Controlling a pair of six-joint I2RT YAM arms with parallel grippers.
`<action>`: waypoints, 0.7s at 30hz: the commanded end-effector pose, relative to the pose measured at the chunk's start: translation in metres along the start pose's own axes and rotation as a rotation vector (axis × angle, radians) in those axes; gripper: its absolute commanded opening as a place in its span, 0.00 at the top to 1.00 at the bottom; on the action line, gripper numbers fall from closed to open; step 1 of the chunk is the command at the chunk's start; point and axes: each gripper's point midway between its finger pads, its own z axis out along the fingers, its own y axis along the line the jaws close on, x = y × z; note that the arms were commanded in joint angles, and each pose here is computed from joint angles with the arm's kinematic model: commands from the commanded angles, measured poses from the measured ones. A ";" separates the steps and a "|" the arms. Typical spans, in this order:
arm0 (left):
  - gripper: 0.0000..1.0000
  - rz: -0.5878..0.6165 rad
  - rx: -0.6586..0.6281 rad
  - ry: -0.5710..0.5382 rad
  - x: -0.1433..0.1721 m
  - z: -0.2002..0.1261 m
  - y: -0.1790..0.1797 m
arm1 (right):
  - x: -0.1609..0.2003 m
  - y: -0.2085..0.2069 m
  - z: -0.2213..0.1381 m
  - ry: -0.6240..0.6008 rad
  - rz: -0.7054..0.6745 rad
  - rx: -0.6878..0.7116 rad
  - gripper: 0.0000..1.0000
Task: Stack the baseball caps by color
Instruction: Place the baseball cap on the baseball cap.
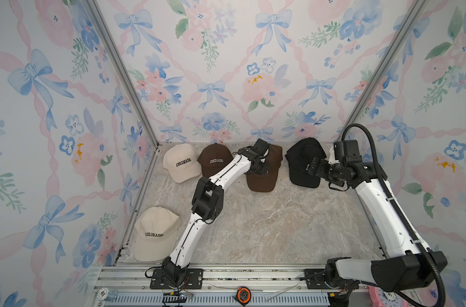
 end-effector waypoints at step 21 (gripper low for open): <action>0.17 0.012 -0.020 -0.098 -0.029 -0.045 0.000 | -0.006 0.006 -0.005 -0.003 -0.023 -0.004 0.04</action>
